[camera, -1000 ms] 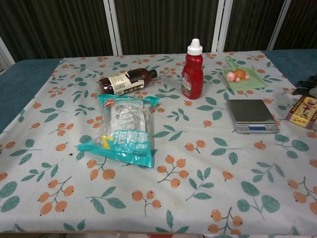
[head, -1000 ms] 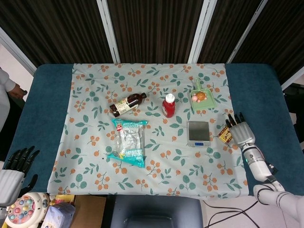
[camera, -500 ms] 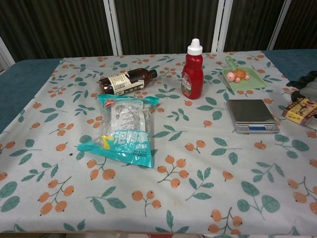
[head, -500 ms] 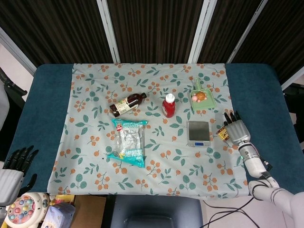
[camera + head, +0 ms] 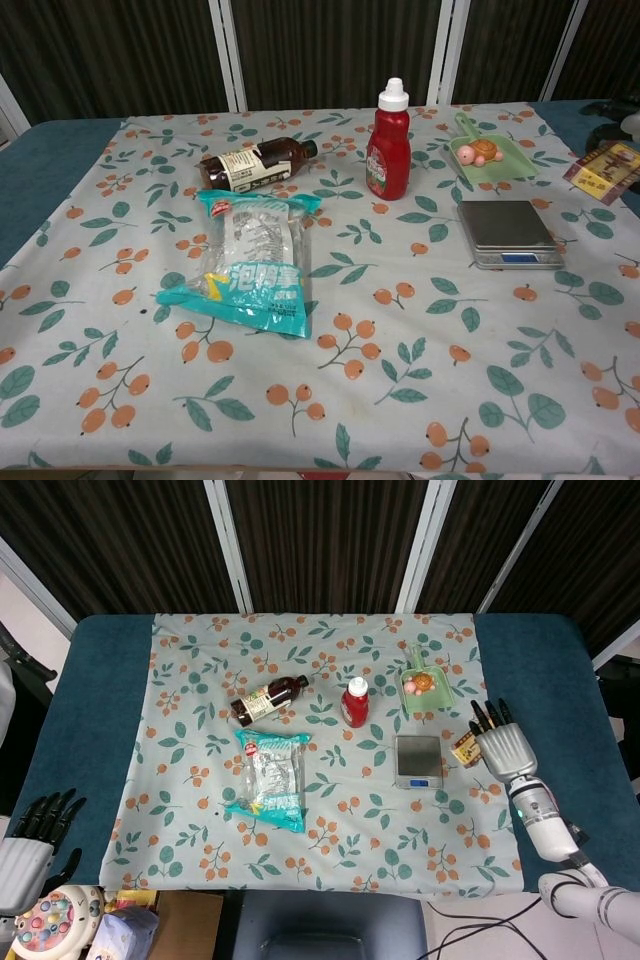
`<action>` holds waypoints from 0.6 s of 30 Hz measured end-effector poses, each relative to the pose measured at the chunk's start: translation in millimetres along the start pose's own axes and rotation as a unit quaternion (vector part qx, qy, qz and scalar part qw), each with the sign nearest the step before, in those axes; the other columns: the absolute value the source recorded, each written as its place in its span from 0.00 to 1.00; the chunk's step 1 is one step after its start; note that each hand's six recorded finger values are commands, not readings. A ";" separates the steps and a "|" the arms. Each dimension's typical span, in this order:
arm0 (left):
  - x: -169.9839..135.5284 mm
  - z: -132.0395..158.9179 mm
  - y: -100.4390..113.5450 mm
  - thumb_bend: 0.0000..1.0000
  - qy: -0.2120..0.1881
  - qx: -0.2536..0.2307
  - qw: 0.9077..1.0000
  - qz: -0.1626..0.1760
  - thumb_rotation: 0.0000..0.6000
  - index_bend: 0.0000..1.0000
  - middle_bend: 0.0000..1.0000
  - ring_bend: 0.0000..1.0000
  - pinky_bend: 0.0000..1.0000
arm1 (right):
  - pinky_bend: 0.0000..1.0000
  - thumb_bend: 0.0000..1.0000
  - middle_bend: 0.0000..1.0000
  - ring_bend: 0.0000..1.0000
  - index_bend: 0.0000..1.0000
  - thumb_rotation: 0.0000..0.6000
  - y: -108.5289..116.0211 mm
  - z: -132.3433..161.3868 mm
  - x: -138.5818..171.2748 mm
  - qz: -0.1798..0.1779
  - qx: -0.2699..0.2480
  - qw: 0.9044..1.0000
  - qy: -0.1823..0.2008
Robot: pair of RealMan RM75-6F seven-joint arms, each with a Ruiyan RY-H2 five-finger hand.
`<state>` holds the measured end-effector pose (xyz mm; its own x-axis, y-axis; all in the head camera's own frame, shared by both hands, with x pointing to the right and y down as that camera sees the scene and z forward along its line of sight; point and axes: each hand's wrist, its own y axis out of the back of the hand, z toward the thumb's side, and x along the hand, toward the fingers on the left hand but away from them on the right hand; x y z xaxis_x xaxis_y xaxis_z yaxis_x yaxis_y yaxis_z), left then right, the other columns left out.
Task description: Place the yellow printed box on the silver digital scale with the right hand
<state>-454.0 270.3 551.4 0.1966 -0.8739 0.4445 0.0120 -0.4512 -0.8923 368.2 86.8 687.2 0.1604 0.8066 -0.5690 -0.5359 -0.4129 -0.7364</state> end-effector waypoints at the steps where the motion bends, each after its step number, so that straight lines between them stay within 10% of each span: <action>1: -0.1 0.3 0.7 0.45 -0.001 0.000 1.000 0.001 1.00 0.00 0.00 0.00 0.11 | 0.00 0.81 0.09 0.00 0.96 1.00 7.4 6.2 1.3 -0.006 -0.004 1.000 0.006; 12: -3.6 1.2 6.2 0.45 -0.009 -0.009 1.000 0.006 1.00 0.00 0.00 0.00 0.11 | 0.00 0.81 0.09 0.00 0.82 1.00 30.1 69.3 -15.7 0.003 0.025 0.999 0.032; 18: -5.6 1.5 7.3 0.45 -0.011 -0.011 1.000 0.007 1.00 0.00 0.00 0.00 0.11 | 0.00 0.76 0.04 0.00 0.52 1.00 21.4 98.7 -22.3 0.035 0.031 0.998 0.042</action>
<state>-453.5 272.1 542.3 0.2185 -0.8758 0.4304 -0.0123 -0.4435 -0.8962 271.3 101.8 720.2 0.1885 0.7370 -0.6491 -0.5989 -0.4375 -0.6707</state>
